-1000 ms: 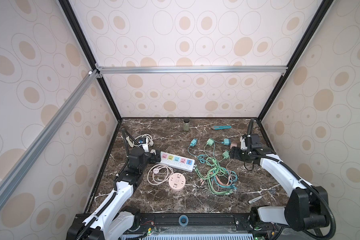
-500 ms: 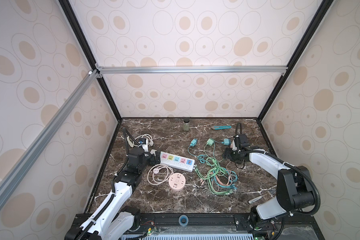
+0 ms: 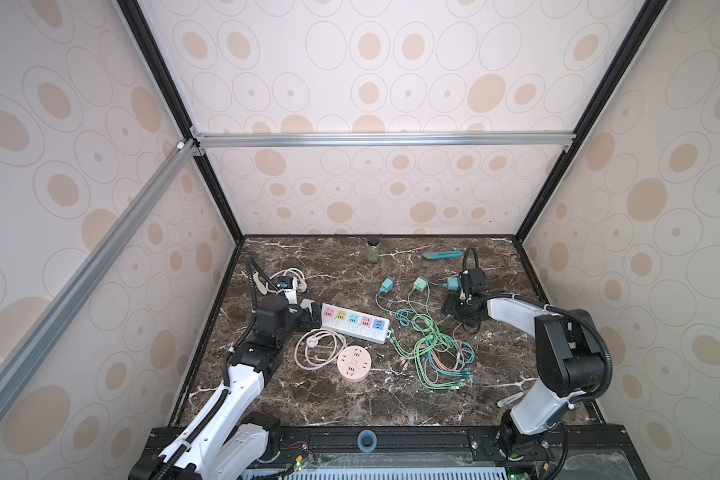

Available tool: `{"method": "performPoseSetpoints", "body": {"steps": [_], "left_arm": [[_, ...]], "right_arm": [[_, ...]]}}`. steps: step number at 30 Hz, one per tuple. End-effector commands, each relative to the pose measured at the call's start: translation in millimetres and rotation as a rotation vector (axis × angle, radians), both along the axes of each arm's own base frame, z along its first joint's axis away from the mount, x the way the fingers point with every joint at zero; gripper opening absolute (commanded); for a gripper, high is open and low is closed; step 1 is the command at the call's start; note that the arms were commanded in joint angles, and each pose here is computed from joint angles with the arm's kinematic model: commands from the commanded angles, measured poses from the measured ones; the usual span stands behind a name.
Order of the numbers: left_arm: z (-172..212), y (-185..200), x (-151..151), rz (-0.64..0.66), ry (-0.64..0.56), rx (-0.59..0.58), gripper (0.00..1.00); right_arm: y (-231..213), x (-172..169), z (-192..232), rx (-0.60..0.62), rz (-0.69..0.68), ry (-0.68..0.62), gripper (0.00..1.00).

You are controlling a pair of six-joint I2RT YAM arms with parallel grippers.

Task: Insert the plug
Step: 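Move the right gripper over the green charger plug while the left arm advances, then close the right gripper on the green charger plug and lift it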

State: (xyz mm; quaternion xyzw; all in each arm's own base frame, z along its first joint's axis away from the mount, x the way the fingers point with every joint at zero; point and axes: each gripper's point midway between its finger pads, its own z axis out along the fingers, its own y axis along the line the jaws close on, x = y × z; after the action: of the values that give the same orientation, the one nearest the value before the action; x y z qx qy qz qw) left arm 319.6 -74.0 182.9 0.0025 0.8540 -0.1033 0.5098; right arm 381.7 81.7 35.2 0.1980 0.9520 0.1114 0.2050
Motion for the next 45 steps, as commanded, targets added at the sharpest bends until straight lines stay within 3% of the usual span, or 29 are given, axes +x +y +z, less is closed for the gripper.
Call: {"method": "performPoseSetpoints", "body": {"steps": [1,13,24,36,45], "left_arm": [[11.6,-3.9,2.8,-0.012,-0.013,-0.009,0.99],[10.6,-4.6,2.4,-0.016,-0.009,-0.014,0.99],[12.1,-5.5,0.4,-0.020,-0.015,-0.019,0.99],[11.2,-6.0,0.3,-0.021,-0.014,-0.023,0.99],[7.2,-6.2,1.2,-0.020,-0.004,-0.025,0.99]], "right_arm": [[-0.2,13.8,2.6,-0.008,-0.034,-0.027,0.69],[-6.5,22.5,-5.2,-0.057,-0.054,-0.007,0.62],[-3.9,18.5,-6.1,-0.181,0.009,0.027,0.61],[-3.1,23.0,-17.1,-0.198,0.018,0.048,0.61],[0.5,24.0,-14.1,-0.215,0.062,0.038,0.50]]}}
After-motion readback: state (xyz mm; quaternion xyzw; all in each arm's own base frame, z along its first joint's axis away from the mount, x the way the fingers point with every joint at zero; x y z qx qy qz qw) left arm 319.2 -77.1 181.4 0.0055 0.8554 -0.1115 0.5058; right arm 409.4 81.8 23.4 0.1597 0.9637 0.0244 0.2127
